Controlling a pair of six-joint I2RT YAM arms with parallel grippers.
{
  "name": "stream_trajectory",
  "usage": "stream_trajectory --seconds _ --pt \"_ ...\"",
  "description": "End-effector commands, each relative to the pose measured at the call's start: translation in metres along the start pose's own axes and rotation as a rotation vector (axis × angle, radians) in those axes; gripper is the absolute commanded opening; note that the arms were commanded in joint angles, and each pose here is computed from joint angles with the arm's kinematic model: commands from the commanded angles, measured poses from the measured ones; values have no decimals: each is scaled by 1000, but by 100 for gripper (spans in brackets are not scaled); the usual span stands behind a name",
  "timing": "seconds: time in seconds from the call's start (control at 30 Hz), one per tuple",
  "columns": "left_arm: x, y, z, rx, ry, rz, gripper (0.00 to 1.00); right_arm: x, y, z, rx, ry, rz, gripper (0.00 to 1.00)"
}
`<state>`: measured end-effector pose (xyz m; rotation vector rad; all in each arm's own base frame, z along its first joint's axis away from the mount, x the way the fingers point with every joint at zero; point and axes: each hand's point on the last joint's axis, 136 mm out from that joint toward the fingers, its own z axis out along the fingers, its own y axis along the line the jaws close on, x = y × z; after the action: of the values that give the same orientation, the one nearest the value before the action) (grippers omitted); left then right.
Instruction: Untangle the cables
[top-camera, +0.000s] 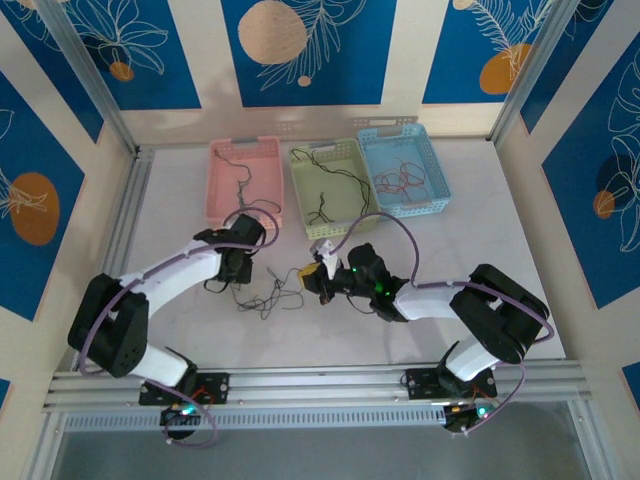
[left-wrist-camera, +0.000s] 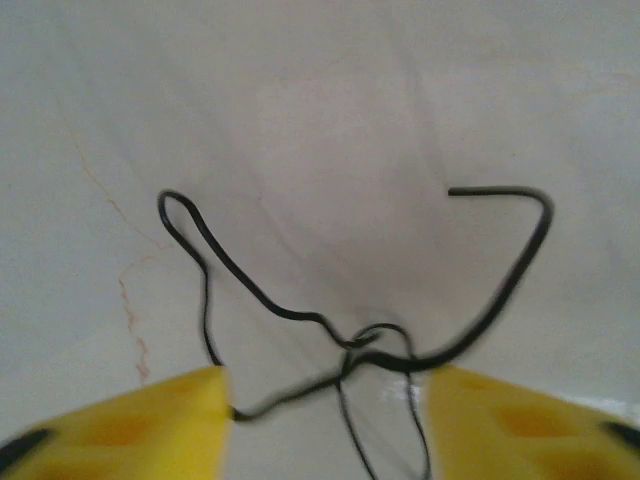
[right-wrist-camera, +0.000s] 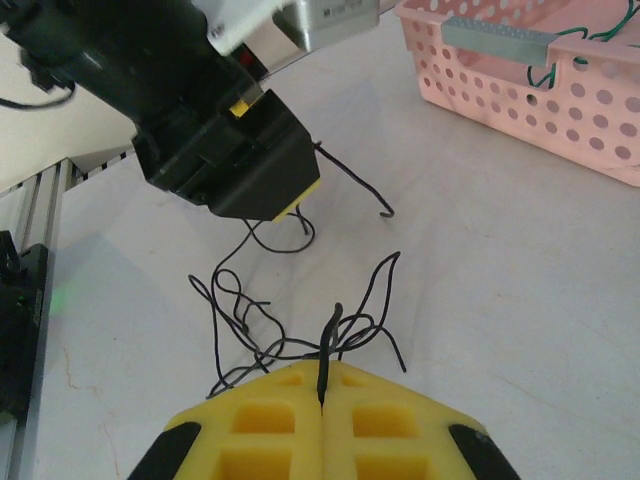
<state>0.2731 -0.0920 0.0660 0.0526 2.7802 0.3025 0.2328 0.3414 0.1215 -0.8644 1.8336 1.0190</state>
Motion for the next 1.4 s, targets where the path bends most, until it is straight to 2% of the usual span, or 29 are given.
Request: stream_trajectory --seconds 0.0,0.07,0.1,0.3,0.5,0.63,0.73,0.9,1.0,1.2,1.37 --pt "-4 -4 4 -4 -19 4 27 -5 -2 -5 10 -32 6 0" --pt "-11 -6 0 2 -41 13 6 -7 -5 -7 18 -44 12 0" --pt "-15 -6 -5 11 -55 17 0 -8 -7 -9 24 -52 22 0" --pt "-45 -1 -71 85 -206 -20 0 -15 -27 -26 68 -108 95 0" --pt "-69 11 -165 281 -407 -129 0 -16 -35 -37 124 -143 114 0" --pt "-91 -6 -213 477 -510 -162 0 -15 -43 -38 130 -144 150 0" --pt "-113 -22 -229 552 -546 -169 0 -14 -43 -38 130 -147 156 0" --pt "-161 -70 -236 675 -545 -131 0 -13 -44 -36 127 -140 161 0" --pt "-195 -96 -228 707 -572 -119 0 -14 -46 -37 127 -139 171 0" --pt "-250 -154 -183 712 -483 -74 0 -13 -47 -36 121 -135 180 0" --pt "-273 -194 -139 712 -400 -47 0 -11 -46 -33 109 -121 185 0"
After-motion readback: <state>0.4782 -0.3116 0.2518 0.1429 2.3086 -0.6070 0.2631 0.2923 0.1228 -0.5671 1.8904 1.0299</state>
